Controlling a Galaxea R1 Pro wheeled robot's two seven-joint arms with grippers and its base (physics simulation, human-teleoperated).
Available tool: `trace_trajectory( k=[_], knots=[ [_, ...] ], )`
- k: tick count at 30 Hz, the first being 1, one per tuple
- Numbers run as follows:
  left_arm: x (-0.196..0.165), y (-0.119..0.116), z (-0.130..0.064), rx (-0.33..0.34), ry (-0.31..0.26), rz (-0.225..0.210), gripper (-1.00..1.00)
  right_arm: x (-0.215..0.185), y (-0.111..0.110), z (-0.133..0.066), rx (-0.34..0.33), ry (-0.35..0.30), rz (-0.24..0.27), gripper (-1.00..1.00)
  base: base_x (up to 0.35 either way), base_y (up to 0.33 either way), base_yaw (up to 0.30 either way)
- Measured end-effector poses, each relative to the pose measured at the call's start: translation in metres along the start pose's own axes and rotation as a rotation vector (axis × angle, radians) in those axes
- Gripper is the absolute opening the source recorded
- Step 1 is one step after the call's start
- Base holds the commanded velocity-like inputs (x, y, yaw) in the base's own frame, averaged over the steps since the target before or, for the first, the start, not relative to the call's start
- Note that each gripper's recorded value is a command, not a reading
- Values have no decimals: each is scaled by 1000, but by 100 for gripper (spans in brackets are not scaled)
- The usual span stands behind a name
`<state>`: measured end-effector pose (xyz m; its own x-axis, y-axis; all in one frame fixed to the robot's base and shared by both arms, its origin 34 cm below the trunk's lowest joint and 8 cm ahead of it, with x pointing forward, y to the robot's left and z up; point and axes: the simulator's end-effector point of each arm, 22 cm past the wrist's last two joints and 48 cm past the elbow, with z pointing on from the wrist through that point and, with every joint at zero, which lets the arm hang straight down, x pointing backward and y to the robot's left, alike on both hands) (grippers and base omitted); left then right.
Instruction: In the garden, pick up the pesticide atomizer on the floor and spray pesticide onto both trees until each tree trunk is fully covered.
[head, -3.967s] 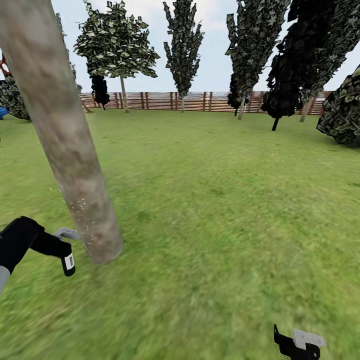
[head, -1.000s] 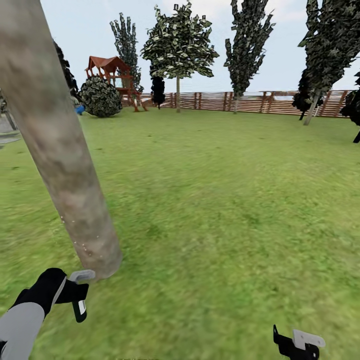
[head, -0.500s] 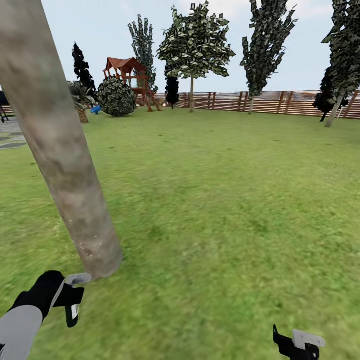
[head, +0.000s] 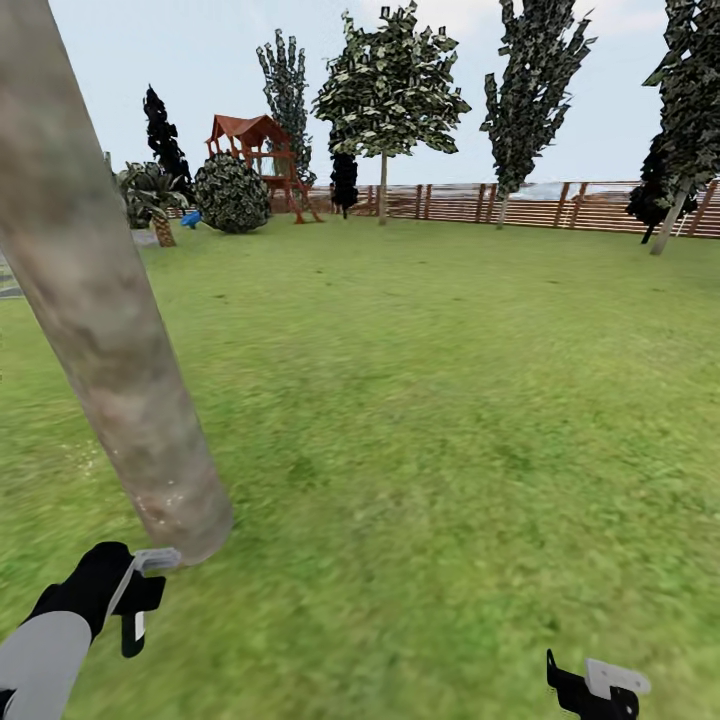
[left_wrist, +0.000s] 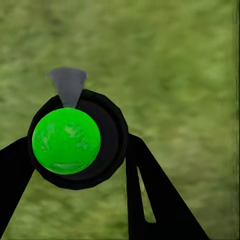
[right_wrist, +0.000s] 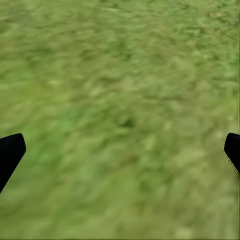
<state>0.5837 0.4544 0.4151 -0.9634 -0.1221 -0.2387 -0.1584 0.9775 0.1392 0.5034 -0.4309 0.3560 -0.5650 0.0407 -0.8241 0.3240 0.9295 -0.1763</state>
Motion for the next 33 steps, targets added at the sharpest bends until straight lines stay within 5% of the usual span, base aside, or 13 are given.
trace_trajectory(
  k=[12,26,33],
  knots=[
    [-1,-2,0,5,-2,-2,-100,0,0,0,0,0,0,100,67,-265,255],
    [-1,-3,0,7,-2,-2,-100,0,0,0,0,0,0,100,12,-270,10],
    [0,-5,0,11,-1,-3,-100,0,0,0,0,0,0,100,42,-273,224]
  ],
)
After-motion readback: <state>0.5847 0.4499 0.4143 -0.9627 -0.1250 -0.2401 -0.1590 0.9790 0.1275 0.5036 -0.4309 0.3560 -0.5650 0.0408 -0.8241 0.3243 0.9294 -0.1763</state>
